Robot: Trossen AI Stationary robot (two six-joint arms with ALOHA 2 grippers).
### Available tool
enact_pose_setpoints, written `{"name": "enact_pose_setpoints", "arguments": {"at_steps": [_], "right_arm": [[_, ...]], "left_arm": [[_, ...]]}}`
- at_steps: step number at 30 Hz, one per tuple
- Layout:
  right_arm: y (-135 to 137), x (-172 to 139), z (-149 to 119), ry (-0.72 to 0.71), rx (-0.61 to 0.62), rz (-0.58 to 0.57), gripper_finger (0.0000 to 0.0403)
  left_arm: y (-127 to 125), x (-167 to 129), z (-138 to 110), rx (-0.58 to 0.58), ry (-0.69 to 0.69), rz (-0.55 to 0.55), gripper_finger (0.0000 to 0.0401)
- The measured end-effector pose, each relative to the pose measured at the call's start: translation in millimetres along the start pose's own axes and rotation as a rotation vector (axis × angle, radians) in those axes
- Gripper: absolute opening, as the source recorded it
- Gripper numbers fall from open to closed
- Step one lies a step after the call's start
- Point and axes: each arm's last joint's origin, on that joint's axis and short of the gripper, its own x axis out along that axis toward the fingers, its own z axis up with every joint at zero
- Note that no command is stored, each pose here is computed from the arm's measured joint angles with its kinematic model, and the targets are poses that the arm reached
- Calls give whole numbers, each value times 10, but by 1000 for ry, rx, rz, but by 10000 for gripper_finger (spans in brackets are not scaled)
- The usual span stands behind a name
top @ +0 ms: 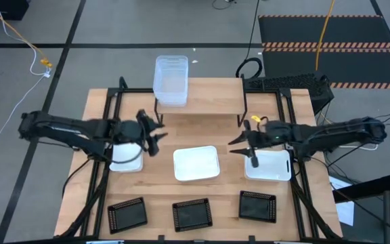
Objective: Stack baskets on shelf by color
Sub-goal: Put the middle white bin on the shelf
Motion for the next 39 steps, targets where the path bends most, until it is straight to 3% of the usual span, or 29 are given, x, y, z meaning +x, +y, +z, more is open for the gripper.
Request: {"name": "enact_pose_setpoints", "arguments": {"at_steps": [5, 9, 16, 23, 30, 36, 39], "right_arm": [[9, 82, 196, 333, 52, -125, 136], [56, 124, 378, 434, 51, -156, 135], [77, 171, 555, 346, -52, -122, 135], [77, 149, 553, 354, -60, -121, 135], [78, 142, 541, 367, -63, -119, 134], [78, 141, 537, 371, -64, -119, 135], [78, 141, 536, 372, -63, -119, 135]], "left_arm": [[-103, 243, -407, -58, -40, -66, 172], [-196, 331, -536, -95, -107, -172, 172], [-519, 433, -633, 244, -42, -296, 172], [-758, 522, -599, 624, 217, -357, 172], [-827, 601, -489, 812, 278, -388, 172], [-798, 782, -622, 949, 362, -399, 172], [-786, 835, -638, 965, 369, -390, 171]]}}
